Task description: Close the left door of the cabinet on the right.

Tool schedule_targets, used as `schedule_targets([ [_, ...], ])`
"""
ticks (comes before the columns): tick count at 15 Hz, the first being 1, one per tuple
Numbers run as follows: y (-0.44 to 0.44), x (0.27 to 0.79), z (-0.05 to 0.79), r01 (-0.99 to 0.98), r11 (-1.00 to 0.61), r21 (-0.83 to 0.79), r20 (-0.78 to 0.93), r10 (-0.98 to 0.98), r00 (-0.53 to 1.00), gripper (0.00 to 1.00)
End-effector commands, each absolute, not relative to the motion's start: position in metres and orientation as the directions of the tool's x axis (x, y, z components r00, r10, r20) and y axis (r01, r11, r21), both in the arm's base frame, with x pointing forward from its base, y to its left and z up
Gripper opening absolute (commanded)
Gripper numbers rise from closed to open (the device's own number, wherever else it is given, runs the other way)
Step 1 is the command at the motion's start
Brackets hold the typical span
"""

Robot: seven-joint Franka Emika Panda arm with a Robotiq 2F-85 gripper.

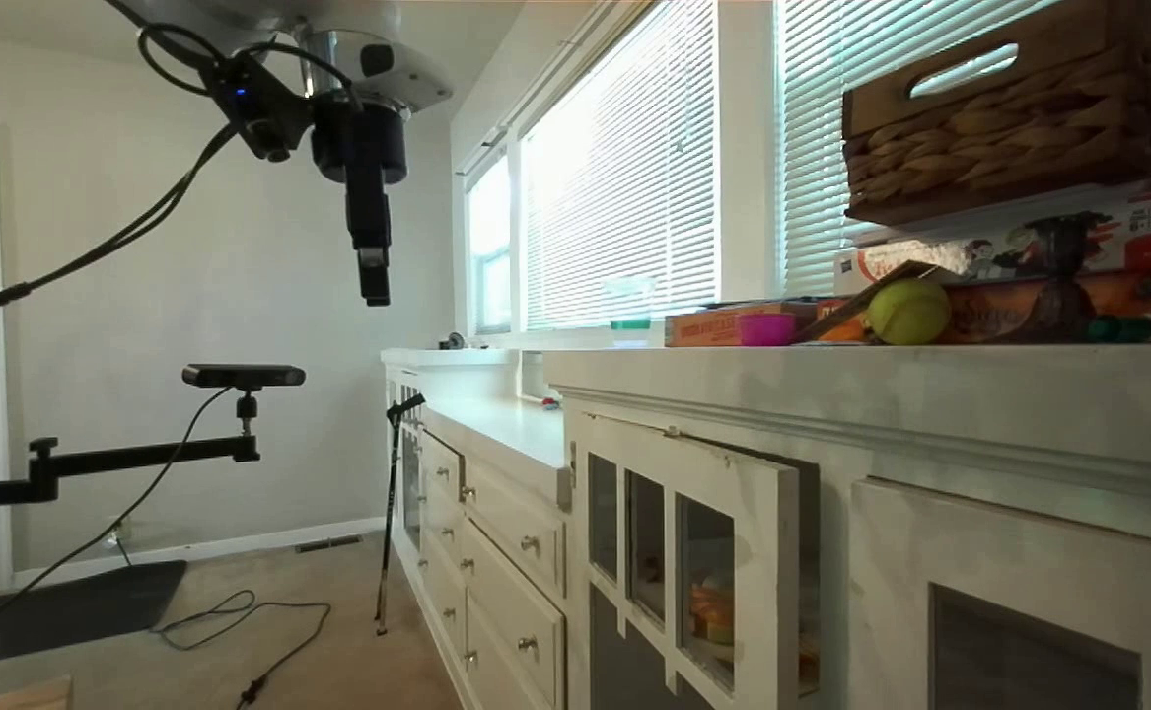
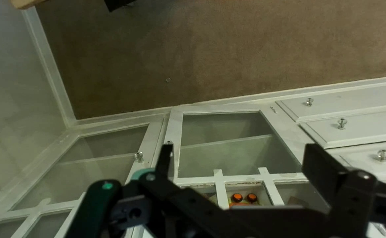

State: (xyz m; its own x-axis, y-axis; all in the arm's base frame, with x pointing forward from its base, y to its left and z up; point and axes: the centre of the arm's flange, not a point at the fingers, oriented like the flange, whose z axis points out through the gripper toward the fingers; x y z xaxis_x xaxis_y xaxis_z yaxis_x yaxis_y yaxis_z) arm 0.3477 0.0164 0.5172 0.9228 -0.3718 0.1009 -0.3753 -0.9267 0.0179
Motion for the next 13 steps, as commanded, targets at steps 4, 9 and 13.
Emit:
schedule_targets([
  [4,0.0195,0.3499,0.5125,-0.374,-0.927,0.033,0.094,-0.369,0.924,1.0],
  [9,0.0195,0.35,0.5123,-0.374,-0.927,0.034,0.093,-0.369,0.925,1.0],
  [13,0.0195,0.35,0.5123,-0.374,-0.927,0.034,0.093,-0.37,0.925,1.0],
])
